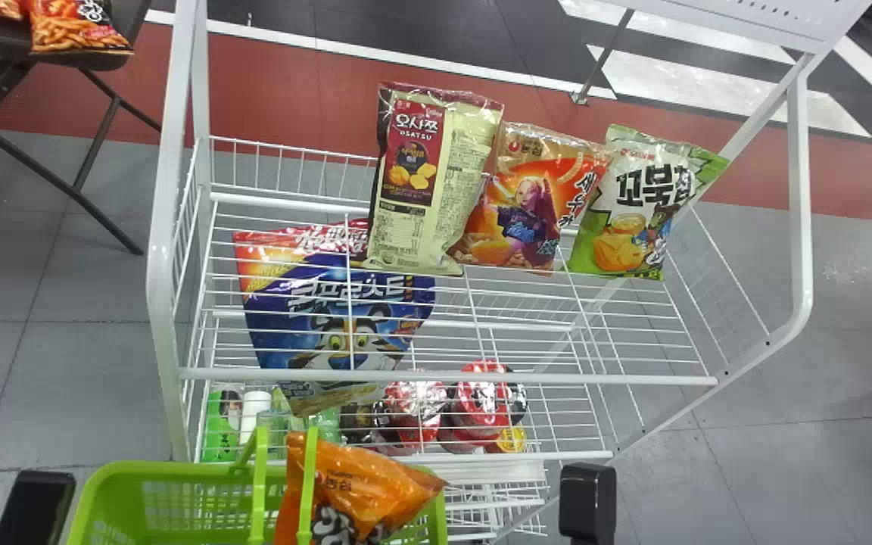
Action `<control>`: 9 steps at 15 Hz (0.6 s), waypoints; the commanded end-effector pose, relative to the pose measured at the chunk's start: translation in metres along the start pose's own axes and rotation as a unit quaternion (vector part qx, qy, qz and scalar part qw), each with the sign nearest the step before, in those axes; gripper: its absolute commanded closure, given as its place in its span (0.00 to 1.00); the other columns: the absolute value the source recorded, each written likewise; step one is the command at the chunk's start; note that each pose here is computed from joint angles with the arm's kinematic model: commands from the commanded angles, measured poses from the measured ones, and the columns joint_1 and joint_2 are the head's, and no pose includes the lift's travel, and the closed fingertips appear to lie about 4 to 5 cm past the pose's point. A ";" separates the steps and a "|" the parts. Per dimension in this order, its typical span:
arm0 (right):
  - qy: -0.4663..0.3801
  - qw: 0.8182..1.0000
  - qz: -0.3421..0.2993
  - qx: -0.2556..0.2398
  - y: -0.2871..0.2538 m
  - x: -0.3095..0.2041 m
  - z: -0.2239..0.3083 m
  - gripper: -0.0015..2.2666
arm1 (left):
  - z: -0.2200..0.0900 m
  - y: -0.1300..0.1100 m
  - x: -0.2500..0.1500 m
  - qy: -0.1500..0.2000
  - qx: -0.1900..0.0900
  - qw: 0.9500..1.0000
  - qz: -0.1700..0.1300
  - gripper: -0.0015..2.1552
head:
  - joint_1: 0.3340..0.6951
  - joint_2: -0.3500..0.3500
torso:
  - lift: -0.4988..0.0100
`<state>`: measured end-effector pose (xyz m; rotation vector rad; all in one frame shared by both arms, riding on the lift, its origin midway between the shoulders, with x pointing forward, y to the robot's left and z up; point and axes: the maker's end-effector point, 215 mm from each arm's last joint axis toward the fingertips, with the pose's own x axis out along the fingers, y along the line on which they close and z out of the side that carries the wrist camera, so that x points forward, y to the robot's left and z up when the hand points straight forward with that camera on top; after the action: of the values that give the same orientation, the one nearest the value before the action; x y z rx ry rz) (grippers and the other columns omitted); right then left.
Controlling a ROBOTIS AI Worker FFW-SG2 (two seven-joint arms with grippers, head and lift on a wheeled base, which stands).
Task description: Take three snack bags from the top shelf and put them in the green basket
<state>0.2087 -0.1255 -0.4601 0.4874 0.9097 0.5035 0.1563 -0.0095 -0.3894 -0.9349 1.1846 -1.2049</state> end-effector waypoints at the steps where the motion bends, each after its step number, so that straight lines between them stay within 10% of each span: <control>1: 0.060 0.997 0.014 0.036 0.010 0.000 -0.033 0.77 | -0.002 0.000 -0.001 0.001 -0.002 1.000 0.001 0.72 | 1.00 0.00 | 0.92; 4: 0.114 0.991 0.031 0.068 0.024 -0.011 -0.068 0.00 | -0.003 0.000 0.000 0.002 -0.003 1.000 0.000 0.72 | 1.00 0.00 | 0.92; 9: -0.058 0.998 -0.015 -0.035 -0.019 -0.020 0.036 0.02 | -0.005 -0.002 0.005 0.006 -0.002 1.000 -0.002 0.72 | 1.00 0.00 | 0.92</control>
<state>0.2032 -0.1420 -0.4557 0.4854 0.9154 0.4967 0.1523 -0.0140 -0.3890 -0.9338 1.1903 -1.2111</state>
